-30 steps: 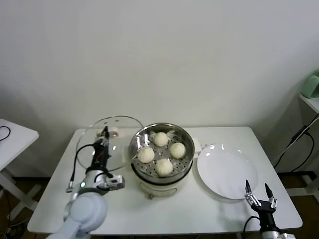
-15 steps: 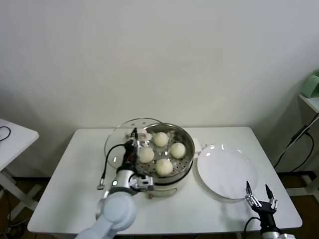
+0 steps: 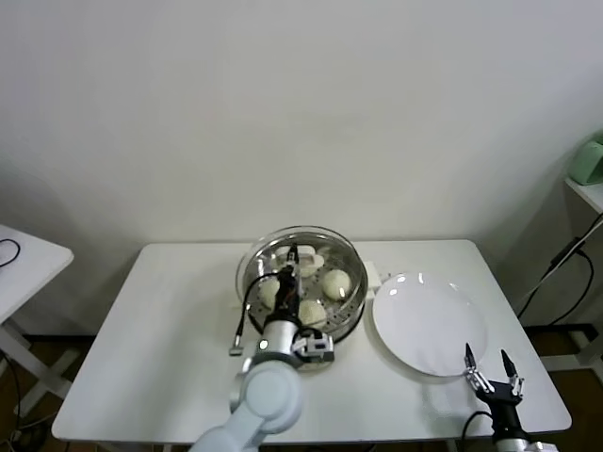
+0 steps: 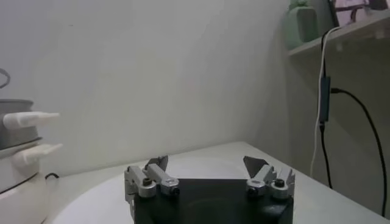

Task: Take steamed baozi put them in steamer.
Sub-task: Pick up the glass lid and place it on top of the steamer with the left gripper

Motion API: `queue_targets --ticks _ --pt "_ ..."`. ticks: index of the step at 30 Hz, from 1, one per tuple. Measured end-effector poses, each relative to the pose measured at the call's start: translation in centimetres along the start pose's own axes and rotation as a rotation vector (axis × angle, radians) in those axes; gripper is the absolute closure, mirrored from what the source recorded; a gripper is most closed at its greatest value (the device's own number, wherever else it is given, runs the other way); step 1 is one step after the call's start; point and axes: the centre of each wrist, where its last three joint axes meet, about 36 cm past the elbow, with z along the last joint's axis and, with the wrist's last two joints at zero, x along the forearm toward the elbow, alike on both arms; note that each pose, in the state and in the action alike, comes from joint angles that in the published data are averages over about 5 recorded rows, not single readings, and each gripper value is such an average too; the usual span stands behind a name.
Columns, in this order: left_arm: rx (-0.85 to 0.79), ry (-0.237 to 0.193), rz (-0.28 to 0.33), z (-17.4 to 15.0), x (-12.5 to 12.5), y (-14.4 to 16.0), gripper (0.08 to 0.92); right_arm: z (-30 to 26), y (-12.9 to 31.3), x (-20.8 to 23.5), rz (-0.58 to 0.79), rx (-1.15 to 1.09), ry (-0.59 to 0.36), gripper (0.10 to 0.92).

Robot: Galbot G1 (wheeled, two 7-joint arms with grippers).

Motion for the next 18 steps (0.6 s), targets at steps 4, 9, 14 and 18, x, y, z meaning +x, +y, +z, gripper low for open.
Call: queue_targets --ticks 4,9,14,18 --pt "-0.007 0.003 0.005 -0.5 -0.3 -0.8 0.865 0.0 -0.2 0.0 0.0 0.001 0.0 0.2" --pt "-0.018 0.008 -0.002 -0.9 -0.7 -1.4 0.865 0.0 -0.2 0.1 0.0 0.001 0.001 0.2" --pt "-0.018 0.003 -0.003 -1.4 -0.7 -1.7 0.865 -0.1 -0.2 0.2 0.0 0.0 0.001 0.2" --pt "-0.021 0.001 0.002 -1.7 -0.5 -2.2 0.865 -0.1 -0.3 0.2 0.0 0.001 0.0 0.2"
